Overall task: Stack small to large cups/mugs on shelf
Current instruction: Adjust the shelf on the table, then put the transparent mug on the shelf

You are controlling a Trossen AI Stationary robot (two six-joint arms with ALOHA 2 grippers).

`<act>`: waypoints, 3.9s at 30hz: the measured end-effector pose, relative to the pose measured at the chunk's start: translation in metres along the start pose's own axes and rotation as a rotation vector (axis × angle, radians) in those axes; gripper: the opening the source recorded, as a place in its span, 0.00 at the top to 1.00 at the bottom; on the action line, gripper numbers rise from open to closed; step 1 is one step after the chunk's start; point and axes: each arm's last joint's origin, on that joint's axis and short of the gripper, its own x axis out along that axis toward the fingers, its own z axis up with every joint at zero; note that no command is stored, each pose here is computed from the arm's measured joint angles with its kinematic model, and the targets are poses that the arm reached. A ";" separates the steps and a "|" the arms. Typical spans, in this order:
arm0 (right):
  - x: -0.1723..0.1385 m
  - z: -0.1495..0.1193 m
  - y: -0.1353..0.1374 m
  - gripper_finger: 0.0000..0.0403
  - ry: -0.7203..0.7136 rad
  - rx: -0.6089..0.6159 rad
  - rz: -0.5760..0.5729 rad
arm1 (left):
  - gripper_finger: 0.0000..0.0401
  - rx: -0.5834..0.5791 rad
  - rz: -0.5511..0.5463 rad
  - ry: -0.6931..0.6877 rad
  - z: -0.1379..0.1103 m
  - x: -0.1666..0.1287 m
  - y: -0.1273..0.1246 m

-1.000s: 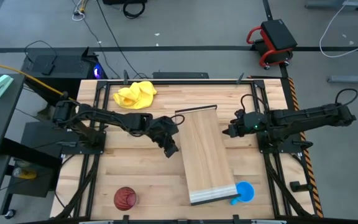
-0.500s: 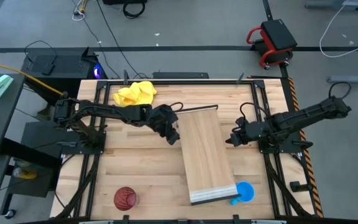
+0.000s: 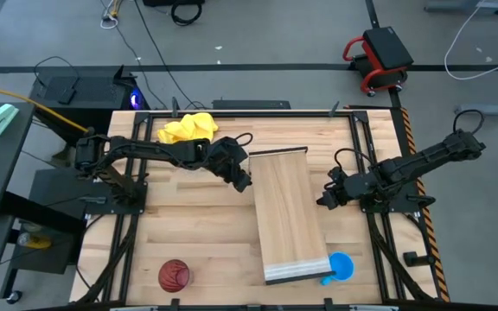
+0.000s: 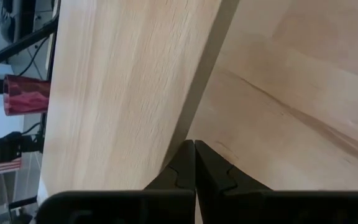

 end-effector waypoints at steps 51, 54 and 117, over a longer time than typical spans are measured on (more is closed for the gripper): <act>-0.056 0.017 0.059 0.96 -0.070 -0.253 0.187 | 0.83 -0.048 0.720 0.424 0.025 -0.121 0.024; -0.058 0.018 0.061 0.96 -0.076 -0.280 0.196 | 0.79 -0.114 0.668 0.428 0.029 -0.119 0.046; -0.041 0.026 0.035 0.73 -0.105 -0.211 -0.172 | 0.71 -0.232 0.730 0.352 0.016 -0.105 0.133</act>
